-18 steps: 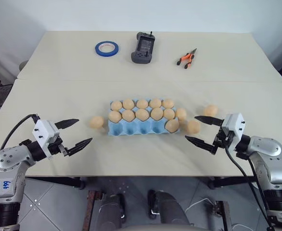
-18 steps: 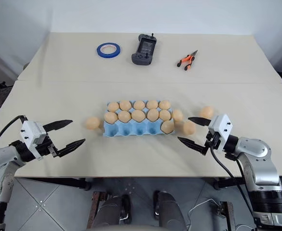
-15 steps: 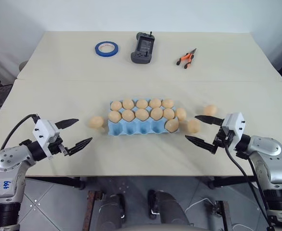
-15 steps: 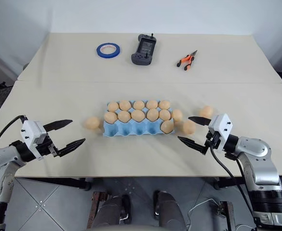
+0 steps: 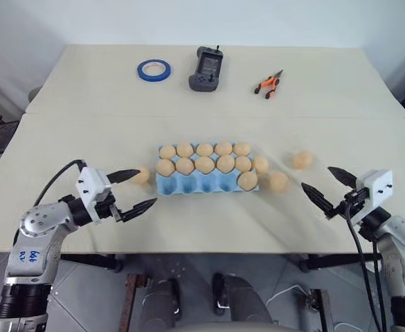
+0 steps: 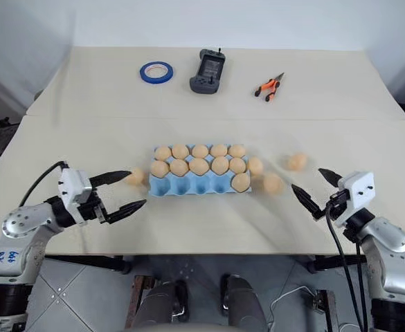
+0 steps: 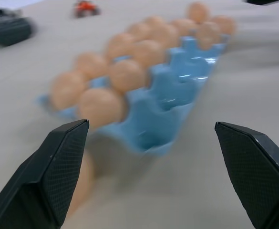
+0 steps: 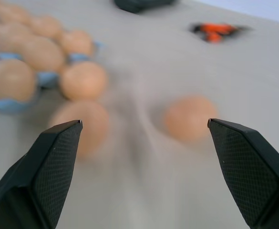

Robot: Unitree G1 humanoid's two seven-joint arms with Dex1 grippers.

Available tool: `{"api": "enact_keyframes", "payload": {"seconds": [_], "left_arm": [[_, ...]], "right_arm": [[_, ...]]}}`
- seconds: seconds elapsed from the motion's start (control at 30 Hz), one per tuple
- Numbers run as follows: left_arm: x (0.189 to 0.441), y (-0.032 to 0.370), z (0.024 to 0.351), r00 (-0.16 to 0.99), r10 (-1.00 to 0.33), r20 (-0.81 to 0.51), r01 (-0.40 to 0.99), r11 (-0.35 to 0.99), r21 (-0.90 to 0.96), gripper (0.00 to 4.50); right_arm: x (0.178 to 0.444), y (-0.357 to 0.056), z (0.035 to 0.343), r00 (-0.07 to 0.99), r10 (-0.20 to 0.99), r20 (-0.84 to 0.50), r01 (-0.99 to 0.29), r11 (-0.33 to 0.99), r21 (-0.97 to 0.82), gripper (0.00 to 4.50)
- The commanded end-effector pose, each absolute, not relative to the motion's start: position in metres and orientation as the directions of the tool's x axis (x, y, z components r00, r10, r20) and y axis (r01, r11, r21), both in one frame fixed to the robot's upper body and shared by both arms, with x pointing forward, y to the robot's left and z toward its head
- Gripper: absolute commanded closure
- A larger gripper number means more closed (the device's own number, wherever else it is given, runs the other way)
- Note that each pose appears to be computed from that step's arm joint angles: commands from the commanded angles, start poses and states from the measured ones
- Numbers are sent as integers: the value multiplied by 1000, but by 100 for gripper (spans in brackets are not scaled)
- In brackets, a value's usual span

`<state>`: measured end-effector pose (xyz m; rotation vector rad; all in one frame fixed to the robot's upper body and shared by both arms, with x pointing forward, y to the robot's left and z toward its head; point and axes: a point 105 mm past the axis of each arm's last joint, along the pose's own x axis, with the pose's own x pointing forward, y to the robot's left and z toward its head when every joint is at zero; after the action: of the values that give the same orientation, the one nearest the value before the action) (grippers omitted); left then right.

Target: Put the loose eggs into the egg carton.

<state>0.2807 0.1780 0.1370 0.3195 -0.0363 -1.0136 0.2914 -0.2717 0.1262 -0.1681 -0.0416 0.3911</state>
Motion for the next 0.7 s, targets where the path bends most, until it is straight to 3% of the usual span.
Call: {"api": "enact_keyframes", "payload": {"seconds": [0.03,0.27,0.47,0.63,0.7], "left_arm": [[277,166,145,475,-874,-106,844,417,338,0],[276,153,149,395,-916,-73,880,355,315,0],[271,145,147,368,-927,-69,887,327,327,0],[271,145,148,380,-923,-61,878,339,337,0],[271,145,148,386,-921,-55,874,346,340,0]], "right_arm": [[291,-275,139,933,356,57,-338,919,-205,8],[324,-253,142,923,385,2,-379,907,-182,8],[371,-253,146,951,303,-66,-310,939,-150,8],[388,-254,136,952,281,-123,-298,942,-153,8],[390,-253,131,948,285,-138,-304,942,-140,46]]}}
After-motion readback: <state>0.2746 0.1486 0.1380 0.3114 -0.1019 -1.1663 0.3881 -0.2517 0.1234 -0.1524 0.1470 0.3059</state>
